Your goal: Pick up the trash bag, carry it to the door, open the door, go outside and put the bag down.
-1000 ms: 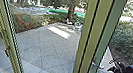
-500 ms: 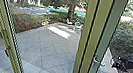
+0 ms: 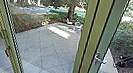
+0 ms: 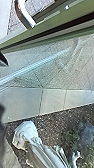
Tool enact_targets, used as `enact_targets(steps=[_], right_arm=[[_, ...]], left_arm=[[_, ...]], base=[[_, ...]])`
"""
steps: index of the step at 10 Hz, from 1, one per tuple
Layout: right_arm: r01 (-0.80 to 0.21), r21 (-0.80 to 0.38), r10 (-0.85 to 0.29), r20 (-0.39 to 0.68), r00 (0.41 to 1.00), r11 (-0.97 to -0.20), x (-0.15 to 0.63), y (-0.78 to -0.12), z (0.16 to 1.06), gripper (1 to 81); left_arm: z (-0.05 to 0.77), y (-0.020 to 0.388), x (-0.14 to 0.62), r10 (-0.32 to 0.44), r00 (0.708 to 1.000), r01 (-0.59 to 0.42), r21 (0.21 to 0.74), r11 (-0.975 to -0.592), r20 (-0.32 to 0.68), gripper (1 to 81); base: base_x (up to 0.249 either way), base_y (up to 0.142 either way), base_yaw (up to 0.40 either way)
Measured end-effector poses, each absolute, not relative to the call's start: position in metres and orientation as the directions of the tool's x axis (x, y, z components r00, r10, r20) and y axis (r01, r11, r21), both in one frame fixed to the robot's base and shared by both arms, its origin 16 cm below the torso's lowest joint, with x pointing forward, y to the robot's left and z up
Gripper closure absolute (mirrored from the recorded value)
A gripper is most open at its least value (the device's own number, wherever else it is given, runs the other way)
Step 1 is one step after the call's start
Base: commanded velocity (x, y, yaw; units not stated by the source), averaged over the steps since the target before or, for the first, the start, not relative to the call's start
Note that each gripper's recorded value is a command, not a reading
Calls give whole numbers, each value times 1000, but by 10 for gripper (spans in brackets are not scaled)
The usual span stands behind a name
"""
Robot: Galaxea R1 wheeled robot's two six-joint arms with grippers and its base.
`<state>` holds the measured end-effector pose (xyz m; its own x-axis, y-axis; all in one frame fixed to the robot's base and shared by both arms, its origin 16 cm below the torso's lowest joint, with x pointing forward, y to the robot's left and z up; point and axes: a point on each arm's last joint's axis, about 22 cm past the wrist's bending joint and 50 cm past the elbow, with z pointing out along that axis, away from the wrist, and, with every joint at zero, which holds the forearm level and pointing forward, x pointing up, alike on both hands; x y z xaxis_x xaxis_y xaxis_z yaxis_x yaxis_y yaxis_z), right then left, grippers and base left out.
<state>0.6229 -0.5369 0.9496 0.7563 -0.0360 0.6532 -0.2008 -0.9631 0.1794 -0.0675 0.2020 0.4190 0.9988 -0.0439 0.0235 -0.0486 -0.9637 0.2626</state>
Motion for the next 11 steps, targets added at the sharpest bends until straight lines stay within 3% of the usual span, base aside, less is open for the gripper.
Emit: enact_targets(steps=[4, 6, 8, 11], right_arm=[[-114, 421, 256, 721, 644, -900, 644, -560, 993, 10], [-77, 546, 390, 682, 619, -834, 651, -578, 1007, 10], [-38, 656, 495, 605, 624, -754, 646, -604, 1017, 10], [-49, 690, 510, 578, 637, -722, 629, -649, 1024, 10]], left_arm=[[419, 202, -68, -12, 1000, -16, 263, -965, 14, 811], [419, 202, -68, 8, 1000, 6, 263, -965, 8, 811], [419, 204, -68, 32, 1000, 30, 259, -965, 1, 811], [419, 205, -69, 36, 999, 35, 258, -966, -3, 811]], base=[[0, 0, 0], [0, 0, 0], [0, 0, 0], [0, 0, 0]])
